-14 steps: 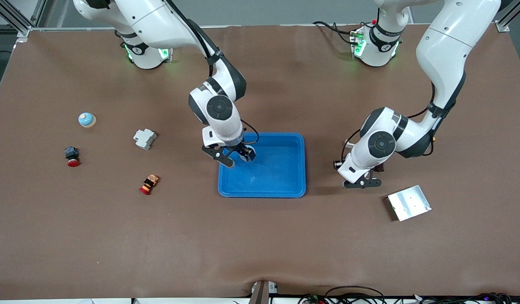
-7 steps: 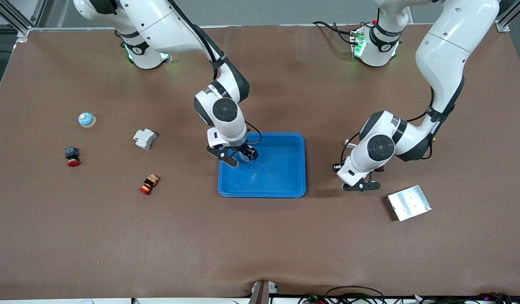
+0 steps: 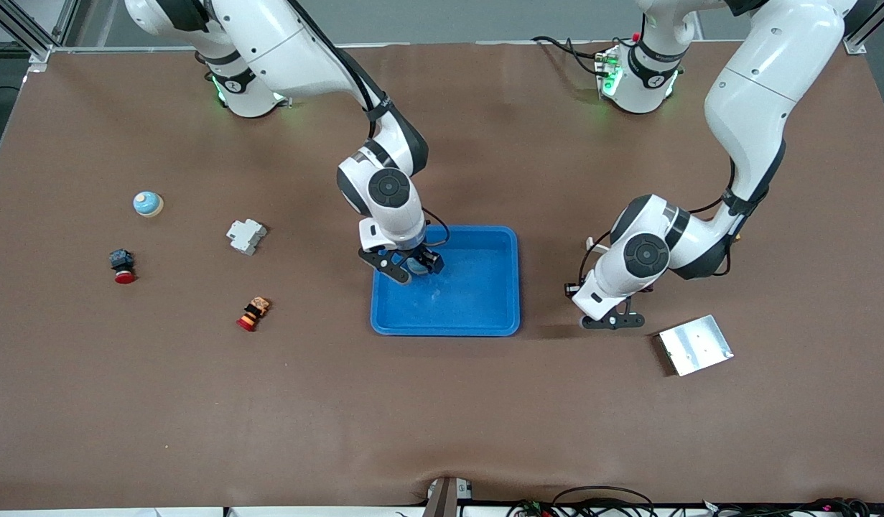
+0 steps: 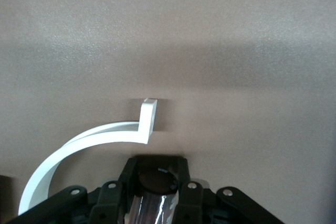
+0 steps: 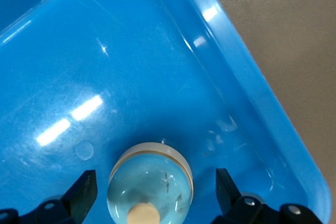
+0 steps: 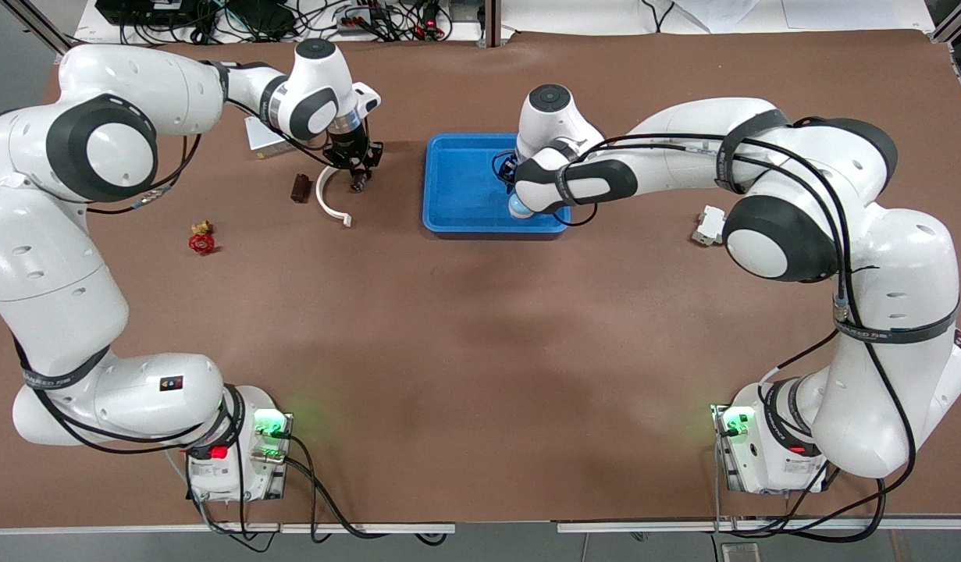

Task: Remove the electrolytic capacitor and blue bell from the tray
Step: 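Carry the capacitor to the arc while the right gripper grasps the second bell, then release the capacitor by the arc while the right gripper carries the bell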

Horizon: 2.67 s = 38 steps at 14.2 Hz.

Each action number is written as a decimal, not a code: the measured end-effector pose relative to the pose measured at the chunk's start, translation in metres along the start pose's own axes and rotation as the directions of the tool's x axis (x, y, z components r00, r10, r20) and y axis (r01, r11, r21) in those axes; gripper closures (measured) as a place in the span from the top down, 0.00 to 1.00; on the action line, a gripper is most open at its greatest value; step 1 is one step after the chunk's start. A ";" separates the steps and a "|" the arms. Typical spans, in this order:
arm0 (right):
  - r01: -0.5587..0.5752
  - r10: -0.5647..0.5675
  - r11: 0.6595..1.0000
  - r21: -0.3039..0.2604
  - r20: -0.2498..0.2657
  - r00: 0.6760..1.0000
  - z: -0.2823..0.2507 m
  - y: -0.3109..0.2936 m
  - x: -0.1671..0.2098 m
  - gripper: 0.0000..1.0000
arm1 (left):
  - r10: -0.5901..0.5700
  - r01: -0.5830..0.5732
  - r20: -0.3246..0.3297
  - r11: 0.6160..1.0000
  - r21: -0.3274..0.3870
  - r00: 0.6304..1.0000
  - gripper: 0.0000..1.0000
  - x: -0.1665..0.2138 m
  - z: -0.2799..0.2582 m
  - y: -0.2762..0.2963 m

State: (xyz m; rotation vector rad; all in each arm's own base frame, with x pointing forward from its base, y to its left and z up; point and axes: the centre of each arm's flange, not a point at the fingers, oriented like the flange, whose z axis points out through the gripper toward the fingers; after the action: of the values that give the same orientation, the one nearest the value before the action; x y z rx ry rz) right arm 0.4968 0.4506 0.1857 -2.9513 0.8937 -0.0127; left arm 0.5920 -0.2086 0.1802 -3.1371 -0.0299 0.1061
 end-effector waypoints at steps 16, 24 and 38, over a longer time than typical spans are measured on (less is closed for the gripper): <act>-0.001 0.001 0.998 -0.068 -0.011 1.000 -0.052 -0.026 0.030 0.65 | -0.030 0.030 0.003 0.999 0.032 1.000 1.00 0.005 -0.017 -0.005; 0.215 -0.210 0.966 -0.141 0.048 0.976 -0.120 0.047 0.141 0.65 | -0.028 0.036 -0.081 0.995 0.098 0.996 1.00 0.002 -0.116 -0.006; 0.474 -0.477 0.879 -0.054 -0.044 0.878 -0.077 0.289 0.245 0.65 | 0.023 -0.021 -0.086 0.999 0.030 0.996 1.00 0.000 -0.259 -0.208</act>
State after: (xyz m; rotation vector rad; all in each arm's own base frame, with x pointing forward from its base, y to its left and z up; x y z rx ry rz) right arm 0.5387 0.0706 0.2437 -3.1389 0.1473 -0.0998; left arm 0.6053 -0.0014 0.4395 -3.1098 0.0064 -0.0284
